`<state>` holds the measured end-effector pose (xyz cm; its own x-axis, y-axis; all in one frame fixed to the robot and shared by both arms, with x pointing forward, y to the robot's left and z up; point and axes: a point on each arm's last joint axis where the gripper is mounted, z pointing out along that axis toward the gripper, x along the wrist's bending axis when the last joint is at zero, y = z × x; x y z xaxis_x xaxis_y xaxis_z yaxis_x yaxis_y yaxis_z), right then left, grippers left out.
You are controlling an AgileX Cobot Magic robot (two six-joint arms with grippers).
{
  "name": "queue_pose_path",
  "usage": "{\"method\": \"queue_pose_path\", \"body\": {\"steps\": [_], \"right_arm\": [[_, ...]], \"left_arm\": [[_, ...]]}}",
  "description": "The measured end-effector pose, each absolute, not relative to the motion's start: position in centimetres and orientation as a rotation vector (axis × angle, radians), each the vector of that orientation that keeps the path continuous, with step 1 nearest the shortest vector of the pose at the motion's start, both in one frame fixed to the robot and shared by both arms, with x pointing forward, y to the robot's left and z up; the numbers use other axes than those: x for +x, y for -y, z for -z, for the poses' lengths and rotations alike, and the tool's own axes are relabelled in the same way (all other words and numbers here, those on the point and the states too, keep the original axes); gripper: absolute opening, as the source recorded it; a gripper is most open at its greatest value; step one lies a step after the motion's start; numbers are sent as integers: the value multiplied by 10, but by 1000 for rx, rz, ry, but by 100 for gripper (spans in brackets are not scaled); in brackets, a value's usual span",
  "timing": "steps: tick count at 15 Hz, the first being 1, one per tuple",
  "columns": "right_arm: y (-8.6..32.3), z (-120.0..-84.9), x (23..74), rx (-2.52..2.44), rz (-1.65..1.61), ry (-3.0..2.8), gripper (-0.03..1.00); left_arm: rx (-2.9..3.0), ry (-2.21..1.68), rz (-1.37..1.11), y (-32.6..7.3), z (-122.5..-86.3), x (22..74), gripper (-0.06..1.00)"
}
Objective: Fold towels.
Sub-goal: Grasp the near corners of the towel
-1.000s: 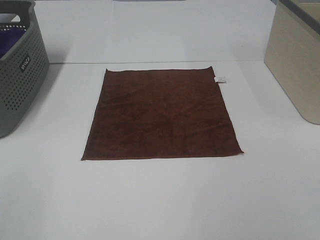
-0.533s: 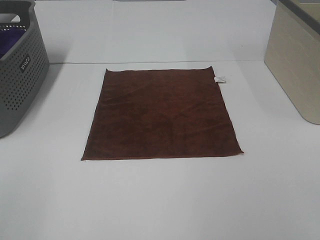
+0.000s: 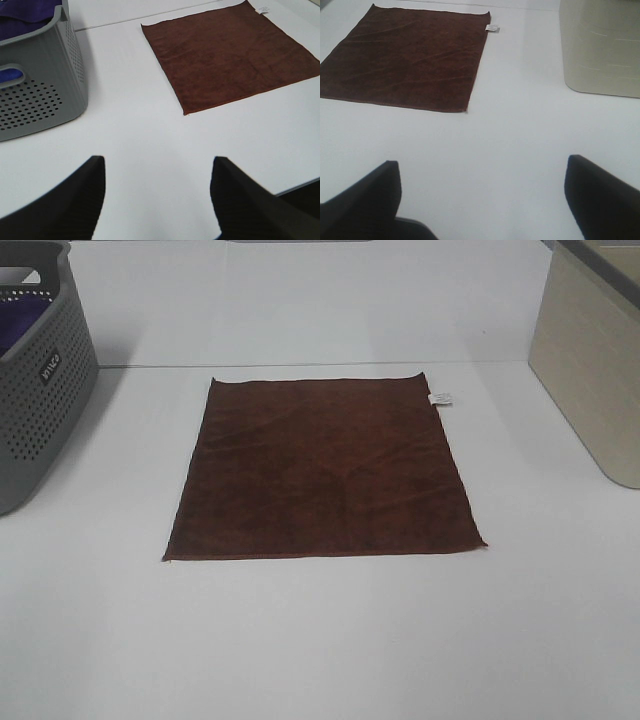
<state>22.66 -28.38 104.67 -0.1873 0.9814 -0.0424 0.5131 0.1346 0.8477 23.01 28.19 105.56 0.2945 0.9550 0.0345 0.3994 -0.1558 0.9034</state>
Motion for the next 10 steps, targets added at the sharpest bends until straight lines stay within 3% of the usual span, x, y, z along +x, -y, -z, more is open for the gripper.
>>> {"method": "queue_pose_path", "body": {"steps": [10], "right_arm": [[284,-1047,227,1441,-950,-1785,83]], "left_arm": [[1716,-1238,-825,-282,-1056,230,59]]}}
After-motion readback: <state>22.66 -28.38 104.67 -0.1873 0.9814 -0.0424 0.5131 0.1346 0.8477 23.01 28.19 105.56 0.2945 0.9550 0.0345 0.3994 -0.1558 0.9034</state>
